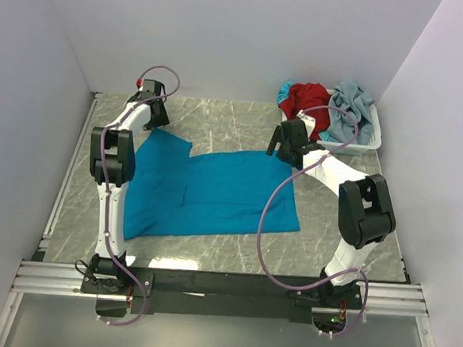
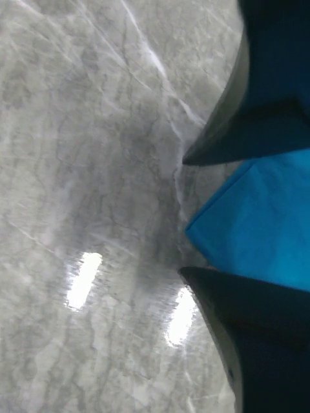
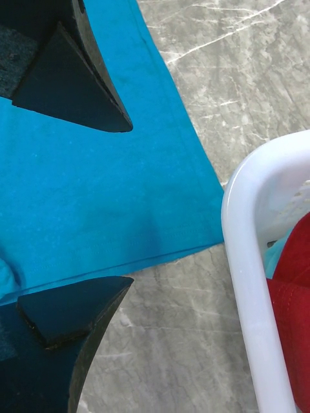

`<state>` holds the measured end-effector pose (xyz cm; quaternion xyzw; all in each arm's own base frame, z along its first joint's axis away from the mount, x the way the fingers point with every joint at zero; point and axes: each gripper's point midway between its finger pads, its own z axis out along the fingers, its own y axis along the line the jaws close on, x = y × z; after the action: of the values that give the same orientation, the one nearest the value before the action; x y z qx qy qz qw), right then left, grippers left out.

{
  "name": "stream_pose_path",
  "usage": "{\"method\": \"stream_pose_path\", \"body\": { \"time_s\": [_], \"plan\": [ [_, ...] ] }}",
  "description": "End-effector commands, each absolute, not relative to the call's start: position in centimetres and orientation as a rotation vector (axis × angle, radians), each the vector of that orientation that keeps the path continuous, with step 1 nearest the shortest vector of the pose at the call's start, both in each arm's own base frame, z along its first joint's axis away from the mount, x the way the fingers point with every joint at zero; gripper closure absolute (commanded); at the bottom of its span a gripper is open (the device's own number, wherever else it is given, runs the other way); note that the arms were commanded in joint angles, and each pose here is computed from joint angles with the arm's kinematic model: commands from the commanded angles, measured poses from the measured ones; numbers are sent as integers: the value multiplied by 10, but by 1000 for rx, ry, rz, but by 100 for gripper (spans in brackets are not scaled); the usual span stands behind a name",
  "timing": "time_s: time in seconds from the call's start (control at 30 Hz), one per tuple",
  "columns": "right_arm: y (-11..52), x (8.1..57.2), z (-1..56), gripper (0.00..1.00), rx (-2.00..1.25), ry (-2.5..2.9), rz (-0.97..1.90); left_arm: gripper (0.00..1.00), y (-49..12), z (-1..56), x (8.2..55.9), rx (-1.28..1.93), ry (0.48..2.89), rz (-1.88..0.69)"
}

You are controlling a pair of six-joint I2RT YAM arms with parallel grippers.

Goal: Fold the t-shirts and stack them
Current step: Fold the tshirt

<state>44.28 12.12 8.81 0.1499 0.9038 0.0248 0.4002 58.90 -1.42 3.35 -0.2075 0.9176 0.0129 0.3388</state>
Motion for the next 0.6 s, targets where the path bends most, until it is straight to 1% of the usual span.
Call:
{"method": "stream_pose_path", "body": {
  "time_s": [0.0, 0.03, 0.07, 0.17, 0.23, 0.27, 0.3, 0.33, 0.43, 0.57],
  "plan": [
    [113, 449, 98, 2, 409, 2238, 32, 50, -9, 36, 585, -524, 2407, 92],
    [113, 448, 99, 3, 408, 2237, 34, 54, -9, 35, 583, -522, 2414, 98],
    [112, 449, 99, 3, 408, 2236, 33, 55, -9, 31, 579, -515, 2428, 98],
    [112, 447, 98, 3, 404, 2239, 31, 50, -5, 28, 569, -533, 2451, 135],
    [112, 446, 98, 3, 406, 2239, 32, 50, -6, 30, 566, -539, 2451, 127],
    [112, 446, 98, 3, 406, 2239, 32, 45, -7, 26, 561, -539, 2463, 123],
    [112, 446, 97, 3, 407, 2241, 31, 44, -7, 29, 559, -548, 2459, 117],
    [112, 445, 96, 3, 407, 2244, 28, 44, -8, 25, 554, -553, 2473, 115],
    [112, 446, 95, 4, 411, 2246, 28, 53, -10, 25, 550, -541, 2470, 111],
    [111, 447, 94, 5, 418, 2247, 19, 54, -3, 26, 545, -585, 2464, 179]
  ]
}}
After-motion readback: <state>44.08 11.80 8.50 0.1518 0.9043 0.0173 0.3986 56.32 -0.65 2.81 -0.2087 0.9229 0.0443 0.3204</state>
